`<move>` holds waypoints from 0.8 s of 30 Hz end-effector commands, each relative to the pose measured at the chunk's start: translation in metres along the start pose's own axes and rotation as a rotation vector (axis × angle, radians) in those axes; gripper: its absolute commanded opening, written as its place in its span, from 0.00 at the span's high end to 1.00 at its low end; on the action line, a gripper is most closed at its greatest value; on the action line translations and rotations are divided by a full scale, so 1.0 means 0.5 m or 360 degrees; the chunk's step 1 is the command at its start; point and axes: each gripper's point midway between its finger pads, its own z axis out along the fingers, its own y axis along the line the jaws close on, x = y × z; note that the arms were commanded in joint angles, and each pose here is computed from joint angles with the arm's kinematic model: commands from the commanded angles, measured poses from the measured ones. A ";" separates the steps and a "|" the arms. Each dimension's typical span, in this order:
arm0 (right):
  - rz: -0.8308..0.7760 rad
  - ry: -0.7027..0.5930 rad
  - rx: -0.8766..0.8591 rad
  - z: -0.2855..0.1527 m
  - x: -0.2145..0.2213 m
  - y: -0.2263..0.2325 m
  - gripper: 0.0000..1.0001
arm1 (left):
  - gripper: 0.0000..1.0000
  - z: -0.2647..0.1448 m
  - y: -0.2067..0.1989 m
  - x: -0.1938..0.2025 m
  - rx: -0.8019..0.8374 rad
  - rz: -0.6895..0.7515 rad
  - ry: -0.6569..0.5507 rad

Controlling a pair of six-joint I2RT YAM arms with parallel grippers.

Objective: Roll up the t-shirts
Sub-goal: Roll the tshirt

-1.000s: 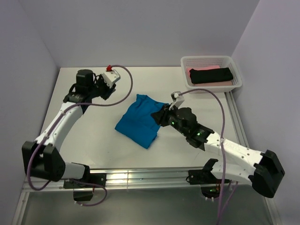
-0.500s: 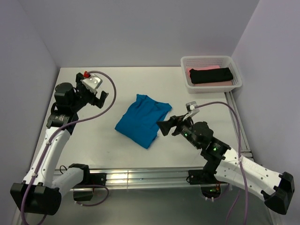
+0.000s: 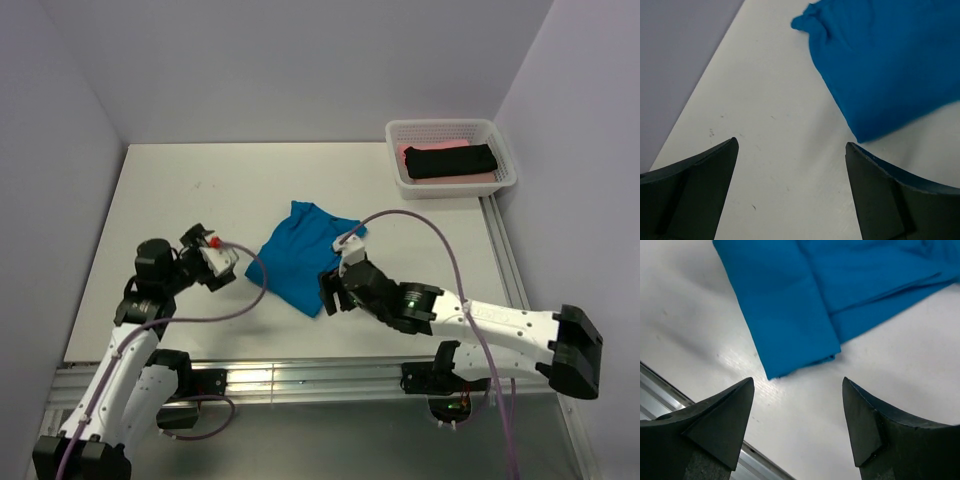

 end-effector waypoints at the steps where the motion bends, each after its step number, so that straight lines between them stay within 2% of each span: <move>1: -0.0240 0.0096 0.0127 -0.004 0.019 0.003 0.23 | 0.06 0.006 -0.026 0.002 0.0057 0.0373 -0.0126; 3: -0.0333 0.0152 0.0165 0.005 0.038 0.010 0.25 | 0.09 0.013 -0.036 0.023 0.0091 0.0371 -0.0087; 6: -0.0529 0.0158 0.0221 0.014 0.063 0.027 0.29 | 0.11 0.028 -0.048 0.059 0.0135 0.0491 -0.0033; 9: -0.0714 0.0181 0.0306 0.029 0.094 0.036 0.29 | 0.11 0.037 -0.062 0.074 0.0092 0.0631 -0.0101; 13: -0.0916 0.0224 0.0272 0.045 0.120 0.069 0.27 | 0.16 0.040 -0.109 0.080 0.0218 0.0803 -0.0208; 20: -0.1199 0.0331 0.0294 0.073 0.162 0.100 0.27 | 0.16 0.047 -0.131 0.076 0.0312 0.0919 -0.0286; 21: -0.1234 0.0331 0.0281 0.077 0.163 0.106 0.27 | 0.18 0.048 -0.133 0.079 0.0331 0.0914 -0.0286; 22: -0.1254 0.0332 0.0276 0.080 0.166 0.110 0.27 | 0.25 0.051 -0.140 0.078 0.0375 0.0920 -0.0304; 24: -0.1299 0.0342 0.0267 0.092 0.172 0.117 0.29 | 0.27 0.054 -0.138 0.079 0.0394 0.0912 -0.0317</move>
